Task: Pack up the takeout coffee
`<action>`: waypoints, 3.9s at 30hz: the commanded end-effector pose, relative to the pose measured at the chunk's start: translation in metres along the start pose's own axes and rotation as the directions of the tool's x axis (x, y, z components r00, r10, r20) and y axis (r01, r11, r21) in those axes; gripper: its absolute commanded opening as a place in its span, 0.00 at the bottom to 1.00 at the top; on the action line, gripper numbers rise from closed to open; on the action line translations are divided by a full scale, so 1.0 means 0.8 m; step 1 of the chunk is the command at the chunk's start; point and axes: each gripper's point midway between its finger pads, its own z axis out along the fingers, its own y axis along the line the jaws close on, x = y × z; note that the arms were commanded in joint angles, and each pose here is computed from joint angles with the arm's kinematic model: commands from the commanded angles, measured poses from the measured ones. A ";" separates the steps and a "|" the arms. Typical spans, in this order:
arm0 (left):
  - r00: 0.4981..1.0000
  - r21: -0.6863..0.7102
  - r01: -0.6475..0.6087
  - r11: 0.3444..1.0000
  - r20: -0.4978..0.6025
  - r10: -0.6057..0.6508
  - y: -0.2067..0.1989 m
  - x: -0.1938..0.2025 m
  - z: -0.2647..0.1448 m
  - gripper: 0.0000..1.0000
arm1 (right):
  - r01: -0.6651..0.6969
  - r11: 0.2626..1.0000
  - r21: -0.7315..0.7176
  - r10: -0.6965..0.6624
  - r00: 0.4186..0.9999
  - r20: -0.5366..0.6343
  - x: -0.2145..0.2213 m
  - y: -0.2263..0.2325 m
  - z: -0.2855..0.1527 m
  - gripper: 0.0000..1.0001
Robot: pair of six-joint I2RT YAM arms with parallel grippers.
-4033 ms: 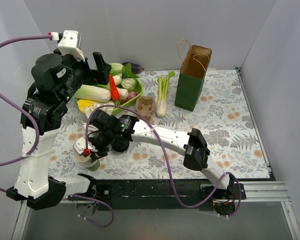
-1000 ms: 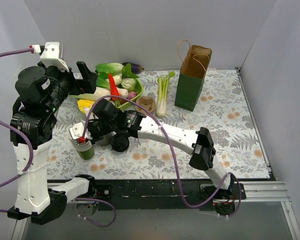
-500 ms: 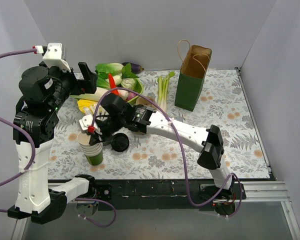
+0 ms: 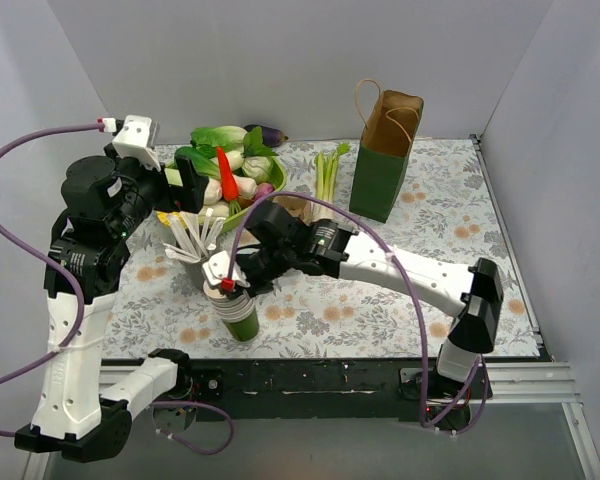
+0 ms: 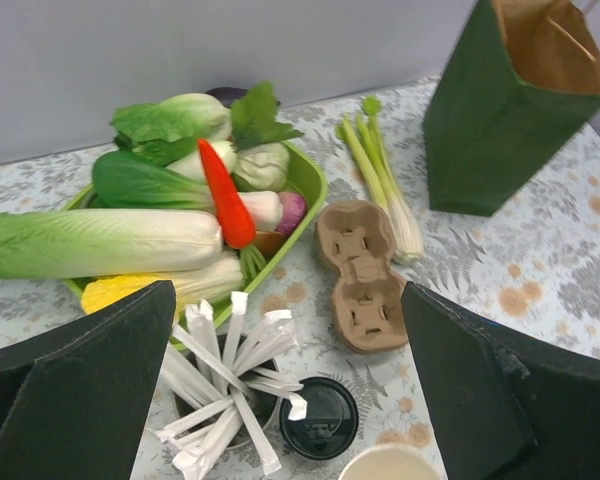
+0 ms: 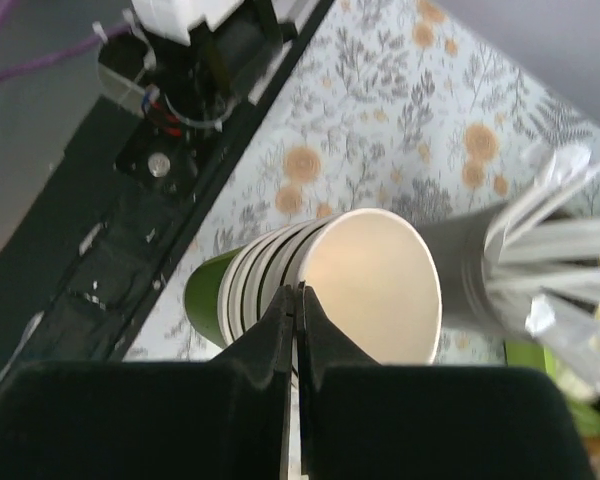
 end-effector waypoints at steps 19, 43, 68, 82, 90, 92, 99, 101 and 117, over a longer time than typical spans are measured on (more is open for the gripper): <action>0.939 0.578 0.128 0.806 -0.332 0.089 -0.111 0.115 0.053 0.95 | 0.090 0.840 0.535 0.028 0.978 -0.207 0.132 0.003 -0.166 0.01; 0.887 0.660 0.272 0.700 -0.454 0.084 -0.128 0.176 0.072 0.92 | -0.353 0.831 0.431 0.470 0.859 -0.202 0.188 0.028 -0.168 0.21; 0.601 0.437 0.716 0.544 -0.783 -0.162 -0.194 0.228 0.123 0.92 | -0.383 0.575 0.723 0.573 0.819 -0.022 0.163 -0.039 -0.253 0.01; 0.529 0.403 0.771 0.493 -0.836 -0.144 -0.222 0.249 0.156 0.89 | -0.391 0.589 0.707 0.570 0.822 -0.021 0.164 -0.040 -0.251 0.01; 0.562 0.424 0.743 0.518 -0.816 -0.137 -0.228 0.243 0.162 0.88 | -0.375 0.595 0.711 0.563 0.826 -0.036 0.146 -0.050 -0.264 0.01; 0.572 0.417 0.729 0.543 -0.807 -0.148 -0.221 0.237 0.162 0.88 | -0.314 0.603 0.733 0.507 0.861 -0.049 0.114 -0.065 -0.289 0.01; 0.691 0.469 0.622 0.627 -0.705 -0.158 -0.200 0.209 0.163 0.88 | -0.187 0.580 0.793 0.466 0.874 -0.135 0.079 -0.043 -0.358 0.01; 0.704 0.466 0.602 0.649 -0.693 -0.155 -0.192 0.210 0.167 0.88 | -0.144 0.538 0.831 0.505 0.844 -0.181 0.103 -0.027 -0.380 0.01; 0.782 0.529 0.517 0.673 -0.611 -0.121 -0.179 0.181 0.164 0.88 | -0.251 0.231 0.940 0.850 0.522 -0.070 0.349 0.130 -0.451 0.01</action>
